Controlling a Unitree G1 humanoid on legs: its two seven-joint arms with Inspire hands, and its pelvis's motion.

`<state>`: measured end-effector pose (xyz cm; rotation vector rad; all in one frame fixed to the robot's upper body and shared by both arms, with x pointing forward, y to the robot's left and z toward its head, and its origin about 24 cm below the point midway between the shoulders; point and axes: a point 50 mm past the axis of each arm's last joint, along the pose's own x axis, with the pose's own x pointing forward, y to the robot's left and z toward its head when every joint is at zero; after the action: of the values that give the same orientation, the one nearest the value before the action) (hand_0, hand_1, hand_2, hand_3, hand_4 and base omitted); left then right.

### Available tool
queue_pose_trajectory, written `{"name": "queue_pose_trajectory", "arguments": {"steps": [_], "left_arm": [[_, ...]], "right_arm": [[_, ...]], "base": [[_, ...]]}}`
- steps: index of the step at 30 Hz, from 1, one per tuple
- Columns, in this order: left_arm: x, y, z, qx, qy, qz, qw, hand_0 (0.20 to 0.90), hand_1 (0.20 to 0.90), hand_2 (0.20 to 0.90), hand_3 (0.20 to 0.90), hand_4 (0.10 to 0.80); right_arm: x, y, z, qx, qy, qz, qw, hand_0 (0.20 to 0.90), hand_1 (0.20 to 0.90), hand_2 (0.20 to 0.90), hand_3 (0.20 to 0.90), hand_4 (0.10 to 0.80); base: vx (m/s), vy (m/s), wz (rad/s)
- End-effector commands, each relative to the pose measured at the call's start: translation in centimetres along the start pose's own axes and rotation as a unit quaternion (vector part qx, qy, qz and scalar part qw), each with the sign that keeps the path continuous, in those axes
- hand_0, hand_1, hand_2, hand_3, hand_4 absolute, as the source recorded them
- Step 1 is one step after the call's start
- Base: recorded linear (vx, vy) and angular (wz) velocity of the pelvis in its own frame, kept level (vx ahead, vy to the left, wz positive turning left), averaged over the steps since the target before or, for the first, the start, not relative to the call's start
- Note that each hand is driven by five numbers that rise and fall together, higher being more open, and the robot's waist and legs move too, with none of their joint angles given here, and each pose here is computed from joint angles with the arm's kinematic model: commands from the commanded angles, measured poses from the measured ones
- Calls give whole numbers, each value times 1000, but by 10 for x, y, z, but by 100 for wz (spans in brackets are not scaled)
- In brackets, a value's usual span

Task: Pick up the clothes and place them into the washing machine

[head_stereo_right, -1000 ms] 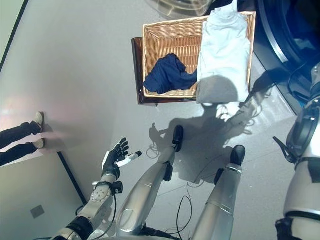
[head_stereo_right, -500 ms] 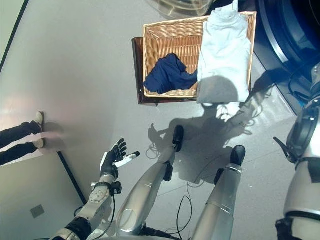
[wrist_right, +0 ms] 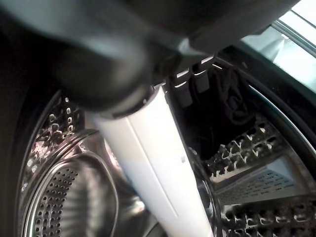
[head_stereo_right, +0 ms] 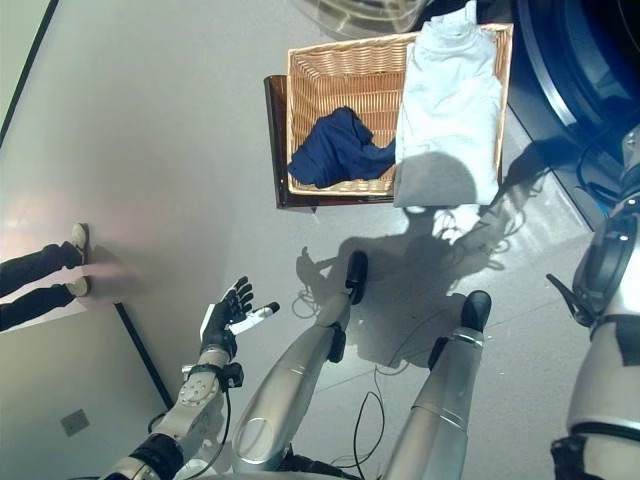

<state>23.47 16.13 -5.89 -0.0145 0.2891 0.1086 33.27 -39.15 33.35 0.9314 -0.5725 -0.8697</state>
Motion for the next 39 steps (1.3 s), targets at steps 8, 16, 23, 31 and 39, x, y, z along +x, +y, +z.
{"name": "queue_pose_trajectory", "arguments": {"steps": [8, 16, 23, 31, 39], "left_arm": [[0, 25, 5, 1, -21, 51, 998, 900, 900, 900, 900, 800], [-2, 26, 1, -4, -14, 56, 998, 900, 900, 900, 900, 800], [-1, 27, -2, -7, -6, 67, 998, 900, 900, 900, 900, 800], [-2, 29, -4, -14, 0, 79, 997, 900, 900, 900, 900, 800], [-3, 28, -7, -13, 7, 81, 997, 900, 900, 900, 900, 800]], "right_arm": [[-12, 38, 46, -4, -136, 84, 987, 900, 900, 900, 900, 800], [-16, 35, 18, -16, -112, 96, 989, 900, 900, 900, 900, 800], [-23, 30, -17, -10, -77, 105, 991, 900, 900, 900, 900, 800], [-39, 23, -62, -10, -30, 113, 993, 900, 900, 900, 900, 800], [-58, 8, -108, -31, 23, 115, 993, 900, 900, 900, 900, 800]], "base": [[-3, 14, -2], [-3, 26, -4], [-2, 16, -5], [-7, 12, -8], [-4, 5, -1]]}}
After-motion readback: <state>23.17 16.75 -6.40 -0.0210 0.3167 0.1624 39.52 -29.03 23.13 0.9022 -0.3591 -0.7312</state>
